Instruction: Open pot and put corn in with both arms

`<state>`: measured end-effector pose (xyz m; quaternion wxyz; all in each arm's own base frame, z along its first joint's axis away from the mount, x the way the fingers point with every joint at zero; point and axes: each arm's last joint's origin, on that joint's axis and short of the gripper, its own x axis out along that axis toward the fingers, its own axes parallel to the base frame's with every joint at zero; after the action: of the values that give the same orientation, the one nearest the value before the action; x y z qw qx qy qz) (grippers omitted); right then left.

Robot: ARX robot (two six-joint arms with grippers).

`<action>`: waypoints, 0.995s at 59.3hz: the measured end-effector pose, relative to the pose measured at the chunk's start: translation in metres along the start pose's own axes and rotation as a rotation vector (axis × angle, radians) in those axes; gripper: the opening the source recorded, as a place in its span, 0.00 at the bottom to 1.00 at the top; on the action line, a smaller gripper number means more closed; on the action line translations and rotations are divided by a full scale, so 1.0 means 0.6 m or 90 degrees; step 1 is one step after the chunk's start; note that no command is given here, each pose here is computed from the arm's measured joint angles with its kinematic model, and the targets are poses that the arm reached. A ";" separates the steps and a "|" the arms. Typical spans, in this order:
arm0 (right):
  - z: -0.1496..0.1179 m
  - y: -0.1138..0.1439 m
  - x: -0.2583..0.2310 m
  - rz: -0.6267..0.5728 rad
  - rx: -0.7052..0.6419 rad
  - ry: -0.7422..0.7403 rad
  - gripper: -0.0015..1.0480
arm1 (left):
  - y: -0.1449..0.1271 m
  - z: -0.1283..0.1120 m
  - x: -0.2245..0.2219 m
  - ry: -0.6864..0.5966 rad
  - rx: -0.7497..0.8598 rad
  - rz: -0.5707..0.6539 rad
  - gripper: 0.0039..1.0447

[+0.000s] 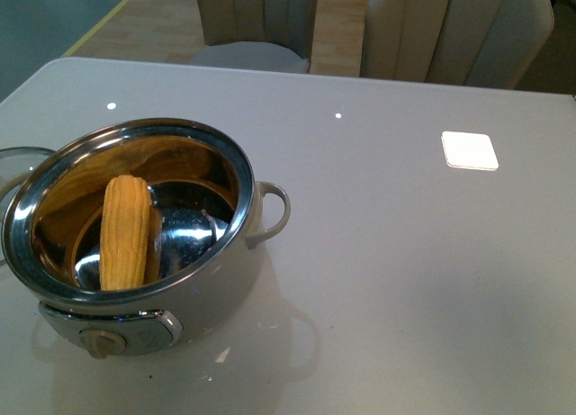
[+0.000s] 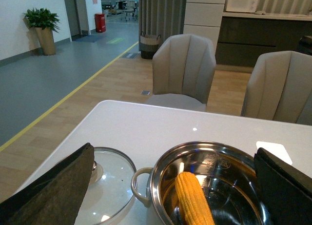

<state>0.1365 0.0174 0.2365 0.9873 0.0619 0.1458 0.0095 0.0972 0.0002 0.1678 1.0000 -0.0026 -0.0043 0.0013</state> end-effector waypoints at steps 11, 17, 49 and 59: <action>-0.031 -0.013 -0.003 -0.006 -0.059 -0.186 0.57 | 0.000 0.000 0.000 0.000 0.000 0.000 0.94; -0.049 -0.030 -0.004 -0.002 -0.068 -0.182 0.39 | 0.000 0.000 0.000 0.000 0.000 0.000 0.94; -0.097 -0.040 -0.013 -0.010 -0.076 -0.185 0.02 | 0.000 0.000 0.000 0.000 0.000 0.000 0.94; -0.106 -0.041 -0.015 -0.010 -0.076 -0.184 0.02 | 0.000 0.000 0.000 0.000 0.000 0.000 0.94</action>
<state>0.1096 0.0003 0.1754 1.0000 0.0026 0.0022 0.0011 0.0972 0.0002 0.1678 1.0000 -0.0024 -0.0043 0.0013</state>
